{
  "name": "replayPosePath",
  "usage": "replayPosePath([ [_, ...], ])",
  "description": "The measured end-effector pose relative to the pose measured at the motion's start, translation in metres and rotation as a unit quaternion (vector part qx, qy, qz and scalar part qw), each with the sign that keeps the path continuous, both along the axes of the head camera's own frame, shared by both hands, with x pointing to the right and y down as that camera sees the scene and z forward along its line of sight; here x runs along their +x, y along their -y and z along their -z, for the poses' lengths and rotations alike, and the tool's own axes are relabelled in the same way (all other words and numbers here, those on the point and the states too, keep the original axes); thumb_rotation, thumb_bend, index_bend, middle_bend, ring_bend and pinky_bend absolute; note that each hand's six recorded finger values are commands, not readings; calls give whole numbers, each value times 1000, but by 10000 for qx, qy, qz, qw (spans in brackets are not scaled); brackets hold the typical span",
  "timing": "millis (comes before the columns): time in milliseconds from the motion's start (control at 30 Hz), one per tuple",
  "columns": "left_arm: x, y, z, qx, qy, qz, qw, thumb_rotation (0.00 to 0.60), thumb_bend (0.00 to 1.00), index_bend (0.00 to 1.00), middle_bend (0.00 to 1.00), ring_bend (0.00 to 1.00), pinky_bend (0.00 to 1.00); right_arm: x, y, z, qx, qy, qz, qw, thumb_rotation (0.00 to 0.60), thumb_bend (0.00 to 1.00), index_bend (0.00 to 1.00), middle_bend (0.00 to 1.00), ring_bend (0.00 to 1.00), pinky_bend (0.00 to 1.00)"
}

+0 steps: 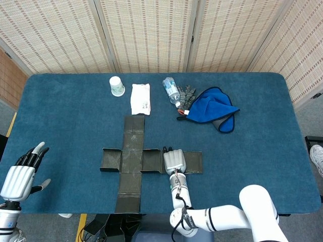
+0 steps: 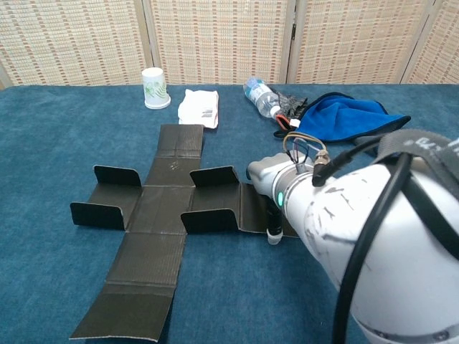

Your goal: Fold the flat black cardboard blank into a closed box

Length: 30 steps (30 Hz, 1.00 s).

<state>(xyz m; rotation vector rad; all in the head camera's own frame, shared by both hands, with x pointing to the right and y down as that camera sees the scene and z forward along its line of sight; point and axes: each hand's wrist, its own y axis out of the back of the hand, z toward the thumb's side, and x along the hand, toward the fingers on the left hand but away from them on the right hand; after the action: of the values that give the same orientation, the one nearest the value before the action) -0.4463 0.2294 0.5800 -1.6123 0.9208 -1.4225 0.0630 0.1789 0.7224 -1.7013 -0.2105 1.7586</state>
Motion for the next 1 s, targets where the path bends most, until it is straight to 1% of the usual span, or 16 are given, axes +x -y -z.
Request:
replayPosePath([
  [300,1,1,-2,-22,1,-5,10000,600,133,97,61,111,224,-1,2,-1,10,-2,33,10000,600,0,92,202,806,972],
  [400,1,1,-2,-20,-6,-4,10000,600,133,97,61,111,224,-1,3,-1,29,-30,92,9999,600,3,125,227,817,972],
  [467,1,1,-2,-19,-10,-2,10000,600,133,97,61,111,225,-2,3,-1,39,-39,127,9999,600,35,154,245,824,972],
  [567,1,2,-3,-21,-13,-10,10000,600,134,98,61,111,225,-3,5,0,103,-71,223,9997,600,123,211,283,836,972],
  [667,1,4,-3,-9,-32,-24,10000,600,133,99,61,111,225,-2,7,1,159,-51,246,9996,600,172,250,312,844,972],
  [767,3,7,-4,8,-75,-49,10000,600,133,114,61,112,225,-1,9,2,205,15,239,9995,600,189,273,328,847,972],
  [933,6,14,-7,13,-139,-98,9999,600,133,156,61,123,225,2,13,2,216,318,188,9991,600,191,279,337,849,972],
  [1000,7,17,-9,3,-145,-132,9998,600,133,164,63,161,229,5,15,2,225,474,171,9985,600,191,283,344,851,972],
])
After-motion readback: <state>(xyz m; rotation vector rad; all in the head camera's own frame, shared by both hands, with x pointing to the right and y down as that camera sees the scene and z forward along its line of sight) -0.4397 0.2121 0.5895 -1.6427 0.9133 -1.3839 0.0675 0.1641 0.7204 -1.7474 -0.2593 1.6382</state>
